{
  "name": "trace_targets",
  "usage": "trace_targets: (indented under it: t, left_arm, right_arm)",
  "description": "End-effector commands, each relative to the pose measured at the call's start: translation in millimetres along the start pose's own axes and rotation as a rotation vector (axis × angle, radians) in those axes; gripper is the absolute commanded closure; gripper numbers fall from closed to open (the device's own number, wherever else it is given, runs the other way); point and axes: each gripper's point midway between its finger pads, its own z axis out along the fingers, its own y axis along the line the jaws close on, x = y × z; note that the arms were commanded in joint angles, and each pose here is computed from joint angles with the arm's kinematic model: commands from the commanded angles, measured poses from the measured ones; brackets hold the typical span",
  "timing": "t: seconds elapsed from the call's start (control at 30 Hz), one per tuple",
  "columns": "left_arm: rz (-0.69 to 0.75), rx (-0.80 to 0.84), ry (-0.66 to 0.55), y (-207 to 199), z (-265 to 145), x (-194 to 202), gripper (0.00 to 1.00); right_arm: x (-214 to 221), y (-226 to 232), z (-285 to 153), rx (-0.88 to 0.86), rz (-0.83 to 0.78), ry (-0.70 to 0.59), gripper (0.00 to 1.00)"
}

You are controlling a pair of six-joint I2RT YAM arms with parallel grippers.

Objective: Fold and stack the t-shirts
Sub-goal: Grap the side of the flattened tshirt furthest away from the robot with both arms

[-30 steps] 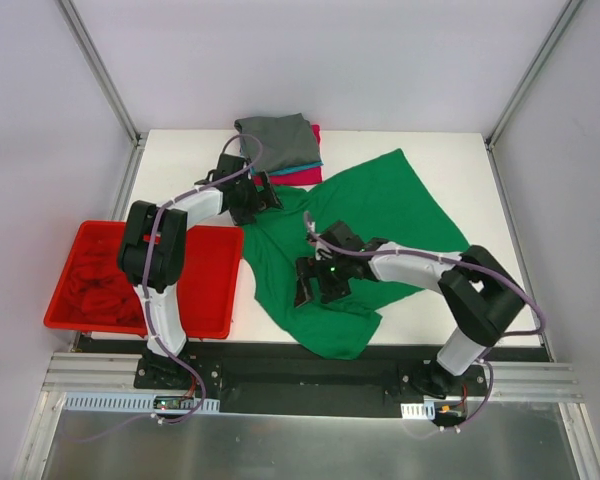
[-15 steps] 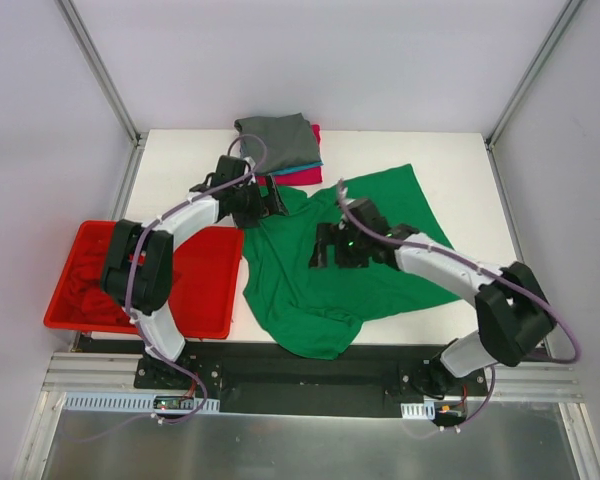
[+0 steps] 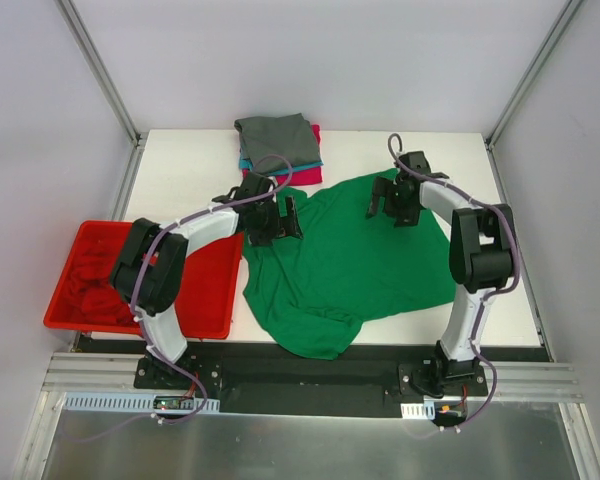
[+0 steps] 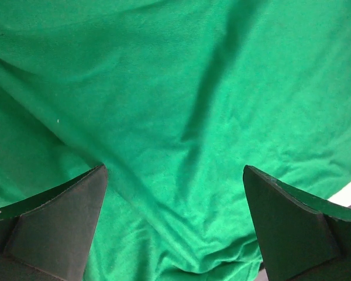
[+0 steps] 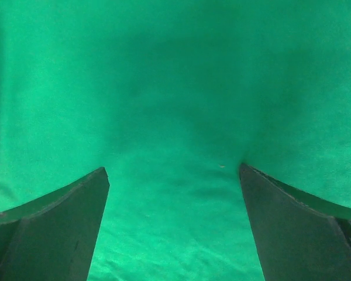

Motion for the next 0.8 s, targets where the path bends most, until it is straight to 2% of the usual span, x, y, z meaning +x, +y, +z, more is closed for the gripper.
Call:
trace_targets:
  t: [0.0,0.17,0.3,0.43,0.6,0.77]
  left_arm:
    - [-0.001,-0.044,-0.005,7,11,-12,0.01]
    - [-0.011,-0.048,0.025,6,23,-14,0.01]
    - [-0.005,-0.016,0.045,-2,29,-16,0.01]
    - [0.006,0.016,0.064,-10,28,-14,0.01]
    - [0.022,0.043,0.095,-14,17,-5,0.01]
    - [-0.035,-0.012,0.127,4,8,19,0.01]
  right_arm:
    - [14,-26,4,-0.007,0.09,0.105,0.04]
    - [30,-57,-13,0.028,0.184,0.132,0.04]
    - [66,-90,-25,0.035,0.366,0.187,0.04]
    - [85,-101,-40,-0.035,0.498,0.142,0.04]
    - [97,-106,-67,0.021,0.484,0.083,0.04]
    - [128,-96,-63,-0.033,0.522,0.093,0.04]
